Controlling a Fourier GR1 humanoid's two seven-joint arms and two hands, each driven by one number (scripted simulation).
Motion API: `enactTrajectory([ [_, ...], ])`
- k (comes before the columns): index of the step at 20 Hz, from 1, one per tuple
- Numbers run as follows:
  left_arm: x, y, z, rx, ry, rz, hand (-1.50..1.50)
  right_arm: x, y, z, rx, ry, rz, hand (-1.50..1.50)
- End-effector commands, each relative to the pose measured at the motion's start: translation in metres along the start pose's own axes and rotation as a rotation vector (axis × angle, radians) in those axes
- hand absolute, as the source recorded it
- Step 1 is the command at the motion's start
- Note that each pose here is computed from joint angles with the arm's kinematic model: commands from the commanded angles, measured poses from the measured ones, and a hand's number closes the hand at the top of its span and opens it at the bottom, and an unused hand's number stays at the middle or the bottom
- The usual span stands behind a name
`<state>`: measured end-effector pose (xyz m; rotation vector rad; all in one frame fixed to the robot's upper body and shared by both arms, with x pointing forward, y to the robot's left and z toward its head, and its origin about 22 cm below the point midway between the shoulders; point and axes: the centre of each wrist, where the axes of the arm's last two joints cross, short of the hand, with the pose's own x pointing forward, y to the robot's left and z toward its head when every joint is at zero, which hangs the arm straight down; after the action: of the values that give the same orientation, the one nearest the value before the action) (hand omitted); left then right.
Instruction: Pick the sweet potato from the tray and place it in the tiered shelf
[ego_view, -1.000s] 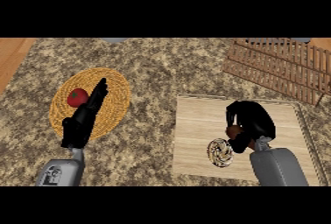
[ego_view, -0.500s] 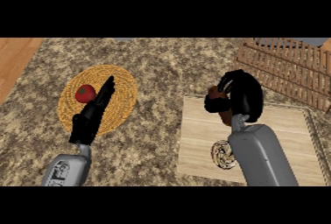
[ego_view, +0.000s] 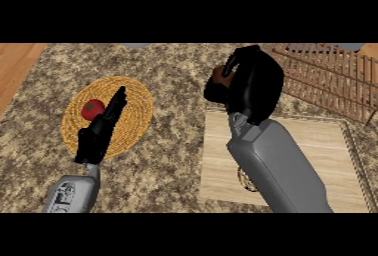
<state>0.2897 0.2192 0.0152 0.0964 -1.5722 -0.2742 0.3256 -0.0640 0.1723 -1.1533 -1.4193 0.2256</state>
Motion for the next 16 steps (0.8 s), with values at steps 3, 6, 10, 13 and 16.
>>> enactTrajectory([
  [3,-0.001,0.014,0.008,0.019,0.004,0.003,0.0,0.042,-0.034,-0.017,-0.191,0.153,0.028,1.5],
  [6,-0.014,0.007,0.012,0.012,0.005,-0.005,0.0,0.049,-0.032,-0.018,-0.273,0.162,0.034,1.5],
  [10,-0.001,0.009,0.004,0.019,0.028,0.011,0.0,0.064,-0.063,-0.037,-0.335,0.154,0.079,1.5],
  [13,-0.003,0.0,0.018,0.005,0.003,0.014,0.0,0.056,-0.072,-0.06,-0.347,0.181,0.097,1.5],
  [16,-0.008,-0.001,0.018,0.016,0.006,0.026,0.0,0.07,-0.078,-0.055,-0.392,0.176,0.07,1.5],
])
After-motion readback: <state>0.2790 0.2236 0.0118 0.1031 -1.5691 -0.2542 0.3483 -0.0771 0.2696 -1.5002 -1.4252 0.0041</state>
